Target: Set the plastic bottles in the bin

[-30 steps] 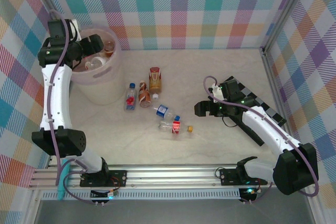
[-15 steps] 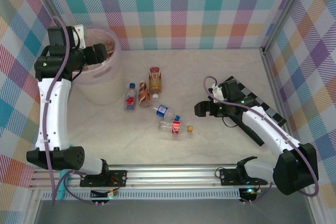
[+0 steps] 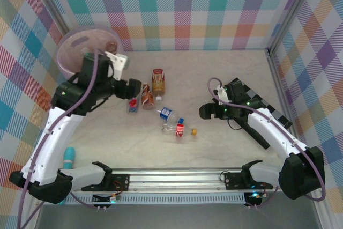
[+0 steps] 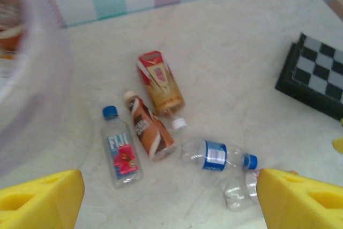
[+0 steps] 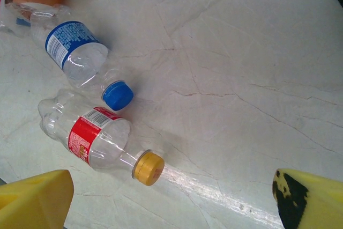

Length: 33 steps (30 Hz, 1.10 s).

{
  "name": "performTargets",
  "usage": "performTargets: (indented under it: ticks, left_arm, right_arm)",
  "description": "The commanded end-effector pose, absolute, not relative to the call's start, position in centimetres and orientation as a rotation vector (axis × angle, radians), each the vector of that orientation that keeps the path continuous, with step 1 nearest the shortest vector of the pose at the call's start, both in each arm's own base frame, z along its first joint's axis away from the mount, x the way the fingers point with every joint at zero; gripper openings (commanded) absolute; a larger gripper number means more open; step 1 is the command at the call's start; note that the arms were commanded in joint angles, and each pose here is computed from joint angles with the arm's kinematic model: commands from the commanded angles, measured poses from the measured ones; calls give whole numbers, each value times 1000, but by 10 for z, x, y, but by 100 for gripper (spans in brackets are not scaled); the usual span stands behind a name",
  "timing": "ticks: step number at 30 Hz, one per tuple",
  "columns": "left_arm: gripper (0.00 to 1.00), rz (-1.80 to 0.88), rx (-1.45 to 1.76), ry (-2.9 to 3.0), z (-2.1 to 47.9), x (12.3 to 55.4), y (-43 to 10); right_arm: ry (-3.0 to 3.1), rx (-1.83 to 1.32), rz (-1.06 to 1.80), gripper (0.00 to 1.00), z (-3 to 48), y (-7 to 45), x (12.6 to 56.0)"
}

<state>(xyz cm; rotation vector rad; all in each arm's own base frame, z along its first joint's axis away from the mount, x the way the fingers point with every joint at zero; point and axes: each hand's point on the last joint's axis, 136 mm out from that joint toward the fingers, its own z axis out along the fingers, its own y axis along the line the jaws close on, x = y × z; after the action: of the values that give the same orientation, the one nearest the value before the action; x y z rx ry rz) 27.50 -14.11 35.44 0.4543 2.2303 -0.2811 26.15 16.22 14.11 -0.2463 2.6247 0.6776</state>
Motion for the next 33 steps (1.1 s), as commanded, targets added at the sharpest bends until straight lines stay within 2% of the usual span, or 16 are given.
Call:
performTargets:
  ticks: [1, 8, 19, 27, 33]
  left_arm:
    - [84, -258, 585, 2264, 326, 270, -164]
    - [88, -327, 981, 2328, 236, 244, -239]
    - [95, -441, 1236, 2453, 121, 225, -296]
    - [97, -437, 1278, 2513, 76, 222, -305]
    - [96, -428, 1288, 2551, 61, 217, -310]
  right_arm:
    - [2597, -262, 669, 95, 153, 162, 265]
    - [2601, -255, 660, 95, 152, 160, 263]
    - [2591, -248, 608, 95, 154, 153, 262]
    - [2476, -206, 596, 95, 181, 146, 265]
    - [2499, -214, 577, 95, 176, 144, 264]
